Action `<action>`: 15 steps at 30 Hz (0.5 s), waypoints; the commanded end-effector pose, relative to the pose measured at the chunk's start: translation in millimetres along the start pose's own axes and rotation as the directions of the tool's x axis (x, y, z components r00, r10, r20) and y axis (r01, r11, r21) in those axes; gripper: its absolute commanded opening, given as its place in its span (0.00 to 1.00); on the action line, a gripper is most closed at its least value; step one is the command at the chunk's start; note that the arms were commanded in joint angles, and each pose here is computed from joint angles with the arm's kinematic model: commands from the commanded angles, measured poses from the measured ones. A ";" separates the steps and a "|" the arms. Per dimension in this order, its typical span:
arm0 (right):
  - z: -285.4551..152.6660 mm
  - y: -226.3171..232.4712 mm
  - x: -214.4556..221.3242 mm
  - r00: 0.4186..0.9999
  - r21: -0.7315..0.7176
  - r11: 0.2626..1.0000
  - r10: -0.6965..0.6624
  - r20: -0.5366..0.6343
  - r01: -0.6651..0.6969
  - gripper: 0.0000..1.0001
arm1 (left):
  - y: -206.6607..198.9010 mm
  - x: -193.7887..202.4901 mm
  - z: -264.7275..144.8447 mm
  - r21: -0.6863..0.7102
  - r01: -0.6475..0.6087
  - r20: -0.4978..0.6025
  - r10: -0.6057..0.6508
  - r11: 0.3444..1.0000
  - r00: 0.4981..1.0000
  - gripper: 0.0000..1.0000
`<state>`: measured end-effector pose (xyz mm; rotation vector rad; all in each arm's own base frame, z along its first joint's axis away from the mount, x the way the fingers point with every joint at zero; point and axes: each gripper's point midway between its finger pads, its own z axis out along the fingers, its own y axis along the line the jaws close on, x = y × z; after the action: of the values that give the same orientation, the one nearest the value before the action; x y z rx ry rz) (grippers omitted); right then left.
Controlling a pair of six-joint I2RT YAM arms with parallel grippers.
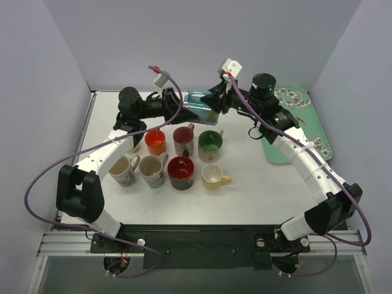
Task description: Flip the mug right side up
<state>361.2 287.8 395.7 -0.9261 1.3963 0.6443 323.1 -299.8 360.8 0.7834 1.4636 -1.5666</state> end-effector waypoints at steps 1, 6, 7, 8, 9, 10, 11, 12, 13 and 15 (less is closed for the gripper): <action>-6.5 -10.9 -98.6 0.940 0.002 0.999 -0.052 0.336 0.054 0.00 | -14.0 -4.1 -0.2 0.038 -0.060 0.002 0.060 0.998 0.998 0.08; -5.4 -37.4 -79.9 0.953 0.068 0.996 0.035 0.300 -0.058 0.28 | 3.0 -19.4 -15.8 -0.074 -0.020 0.044 0.023 0.997 0.999 0.00; -5.7 -42.2 -78.3 0.955 0.095 0.993 0.035 0.294 -0.065 0.39 | 10.2 -27.4 -19.7 -0.120 -0.041 0.060 0.049 0.992 0.997 0.00; -6.0 -51.1 -69.6 0.964 0.144 0.986 0.040 0.261 -0.080 0.58 | 20.8 -32.1 -28.0 -0.193 0.022 0.046 -0.013 0.981 0.999 0.00; -9.0 -57.2 -71.8 0.966 0.178 0.980 0.040 0.256 -0.088 0.72 | 37.8 -42.6 -34.6 -0.292 -0.056 0.042 0.072 0.955 0.997 0.00; -10.9 -65.8 -61.5 0.977 0.234 0.969 0.025 0.210 -0.075 0.92 | 50.5 -34.8 -48.3 -0.415 0.034 -0.003 -0.039 0.909 0.999 0.00; -12.5 -69.6 -58.3 0.981 0.255 0.964 0.024 0.192 -0.074 0.93 | 76.3 -42.7 -64.6 -0.558 -0.092 -0.061 0.070 0.825 0.996 0.00; -14.0 -74.1 -51.4 0.987 0.288 0.956 0.016 0.161 -0.062 0.93 | 77.1 -35.8 -79.7 -0.636 -0.095 -0.129 0.015 0.766 0.992 0.00; -15.0 -76.1 -46.5 0.990 0.302 0.951 0.017 0.143 -0.060 0.93 | 93.3 -22.3 -107.9 -0.750 -0.136 -0.201 -0.027 0.647 0.979 0.00; -18.8 -83.1 -37.6 0.993 0.350 0.934 0.027 0.119 -0.067 0.93 | 102.0 -28.4 -149.1 -0.858 -0.222 -0.276 -0.050 0.463 0.960 0.00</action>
<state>414.3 260.7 416.6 -0.6602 1.4182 0.5865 400.9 -244.5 325.4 0.4391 1.8847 -1.1280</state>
